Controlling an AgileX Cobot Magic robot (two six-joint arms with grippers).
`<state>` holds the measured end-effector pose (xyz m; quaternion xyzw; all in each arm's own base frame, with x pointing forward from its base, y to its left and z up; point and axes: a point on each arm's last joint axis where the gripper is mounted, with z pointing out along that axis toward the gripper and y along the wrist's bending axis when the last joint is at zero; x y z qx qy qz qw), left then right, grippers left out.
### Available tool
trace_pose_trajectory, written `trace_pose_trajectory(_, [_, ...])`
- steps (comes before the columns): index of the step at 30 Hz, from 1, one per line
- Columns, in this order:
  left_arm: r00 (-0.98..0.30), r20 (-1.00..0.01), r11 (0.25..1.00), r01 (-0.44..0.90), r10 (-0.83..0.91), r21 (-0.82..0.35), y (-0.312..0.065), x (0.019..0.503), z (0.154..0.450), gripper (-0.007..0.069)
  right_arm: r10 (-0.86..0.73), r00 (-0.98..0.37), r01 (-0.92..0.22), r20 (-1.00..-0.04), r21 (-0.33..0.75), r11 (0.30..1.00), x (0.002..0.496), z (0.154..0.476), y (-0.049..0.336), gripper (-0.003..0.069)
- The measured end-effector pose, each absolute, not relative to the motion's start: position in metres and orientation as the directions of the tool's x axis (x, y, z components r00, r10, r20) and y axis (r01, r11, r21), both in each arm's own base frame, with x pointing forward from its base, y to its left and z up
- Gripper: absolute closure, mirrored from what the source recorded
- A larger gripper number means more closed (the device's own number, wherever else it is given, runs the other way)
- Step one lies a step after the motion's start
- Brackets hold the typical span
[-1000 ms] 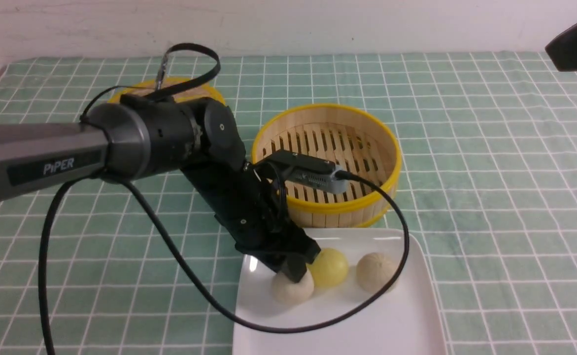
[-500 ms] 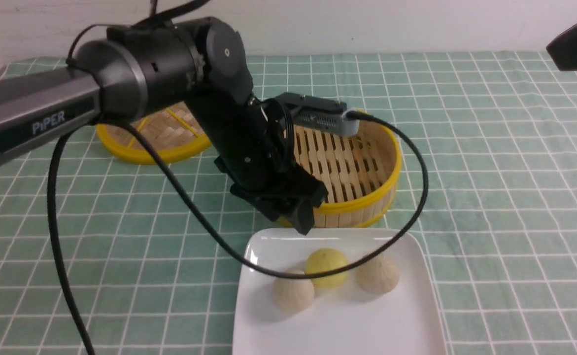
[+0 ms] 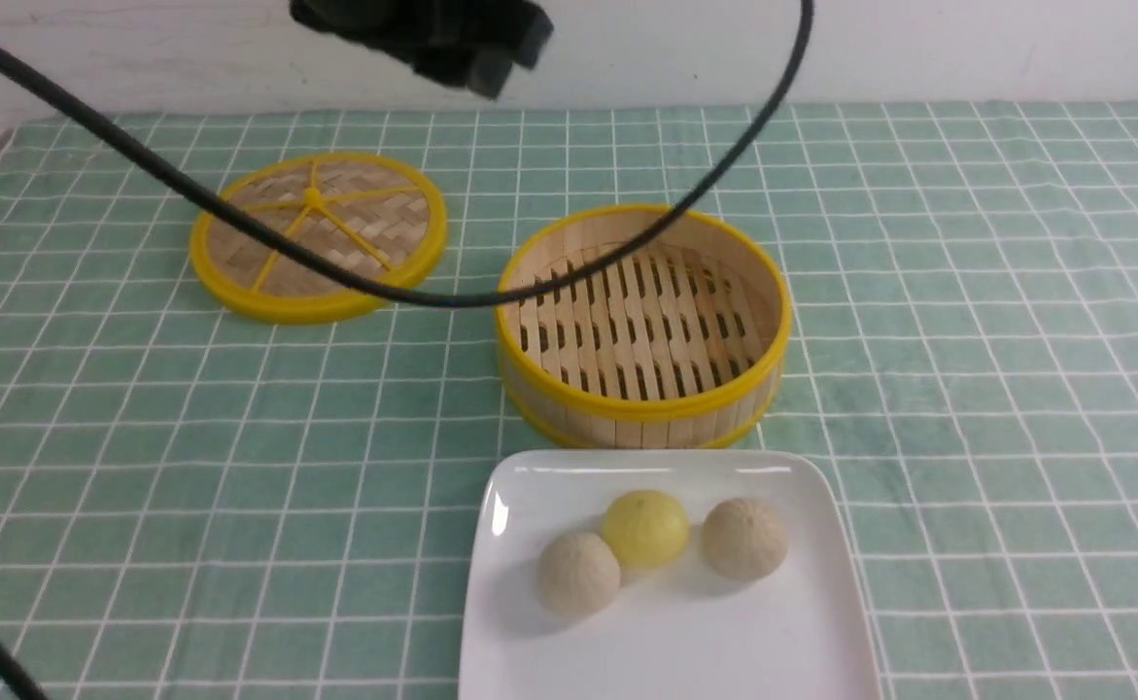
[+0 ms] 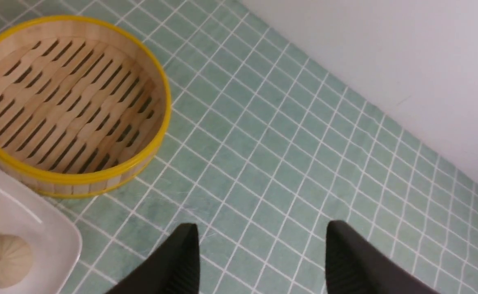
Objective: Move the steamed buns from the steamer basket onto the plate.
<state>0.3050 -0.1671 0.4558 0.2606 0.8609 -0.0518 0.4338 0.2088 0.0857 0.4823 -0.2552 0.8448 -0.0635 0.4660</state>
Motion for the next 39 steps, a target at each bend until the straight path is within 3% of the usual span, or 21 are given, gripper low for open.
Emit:
trace_pose_trajectory(4, [-0.41,-0.846,0.881,0.453,0.34,0.135,-0.153,0.285,0.486,0.0194,-0.449,-0.405,-0.306,-0.796,-0.345,0.887,0.206,0.49,0.08,0.0237])
trace_pose_trajectory(11, [-0.257,-0.93,0.899,0.415,0.262,0.138,-0.125,0.241,0.533,0.0225,-0.338,-0.203,-0.146,-0.919,-0.313,0.938,0.168,0.529,0.05,0.0237])
trace_pose_trajectory(19, [-0.231,-0.941,0.902,0.41,0.248,0.137,-0.118,0.229,0.542,0.0292,-0.205,-0.059,-0.107,-0.977,-0.198,0.974,0.106,0.553,0.017,0.0237])
trace_pose_trajectory(24, [-0.233,-0.938,0.9,0.412,0.256,0.143,-0.12,0.233,0.539,0.0326,-0.126,0.054,-0.166,-0.991,-0.133,0.977,0.039,0.561,-0.012,0.0237])
trace_pose_trajectory(32, [-0.211,-0.945,0.897,0.417,0.25,0.144,-0.128,0.245,0.536,0.0331,-0.12,0.081,-0.327,-0.989,-0.141,0.934,-0.021,0.539,-0.028,0.0237])
trace_pose_trajectory(39, [-0.229,-0.941,0.893,0.43,0.248,0.131,-0.135,0.254,0.528,0.0331,-0.148,0.018,-0.385,-0.989,-0.143,0.912,-0.031,0.473,-0.028,0.0237])
